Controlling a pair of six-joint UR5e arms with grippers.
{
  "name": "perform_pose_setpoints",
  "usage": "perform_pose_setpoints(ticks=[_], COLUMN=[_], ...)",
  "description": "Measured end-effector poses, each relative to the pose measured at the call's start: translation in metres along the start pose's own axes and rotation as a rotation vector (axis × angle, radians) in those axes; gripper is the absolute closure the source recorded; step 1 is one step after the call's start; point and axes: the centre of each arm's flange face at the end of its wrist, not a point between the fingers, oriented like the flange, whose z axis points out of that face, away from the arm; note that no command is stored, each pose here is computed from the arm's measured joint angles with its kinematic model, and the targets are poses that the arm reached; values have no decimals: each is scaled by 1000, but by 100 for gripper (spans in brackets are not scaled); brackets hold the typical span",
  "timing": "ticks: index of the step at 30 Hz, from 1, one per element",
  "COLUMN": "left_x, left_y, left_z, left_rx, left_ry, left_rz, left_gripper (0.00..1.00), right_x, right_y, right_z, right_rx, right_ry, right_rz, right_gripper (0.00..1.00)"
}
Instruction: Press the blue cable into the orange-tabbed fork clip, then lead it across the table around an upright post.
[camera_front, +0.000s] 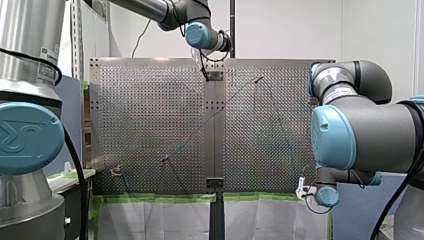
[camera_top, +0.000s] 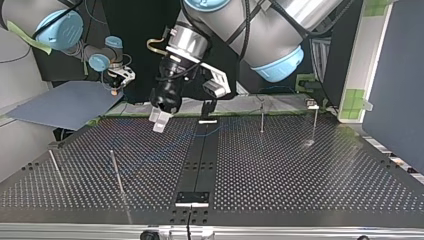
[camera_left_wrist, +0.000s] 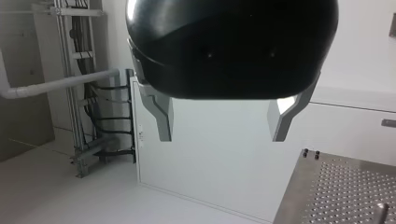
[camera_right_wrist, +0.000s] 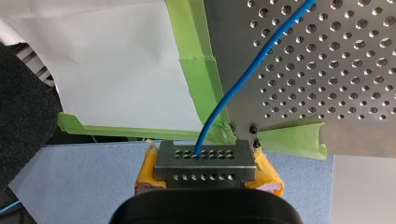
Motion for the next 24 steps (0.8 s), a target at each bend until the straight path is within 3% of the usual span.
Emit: perform_pose_setpoints(ticks=[16,24], left_x=[49,74], left_y=[23,42], left_z=[-20,-34], left_rx=[0,-38], left_ry=[1,-14], left_rz=[-1,-17], left_gripper=[0,0], right_x=[0,0], right_y=[0,0], right_z=[0,0], right_rx=[1,0], right_ry=[2,2], right_rz=[0,0], right_gripper=[100,100])
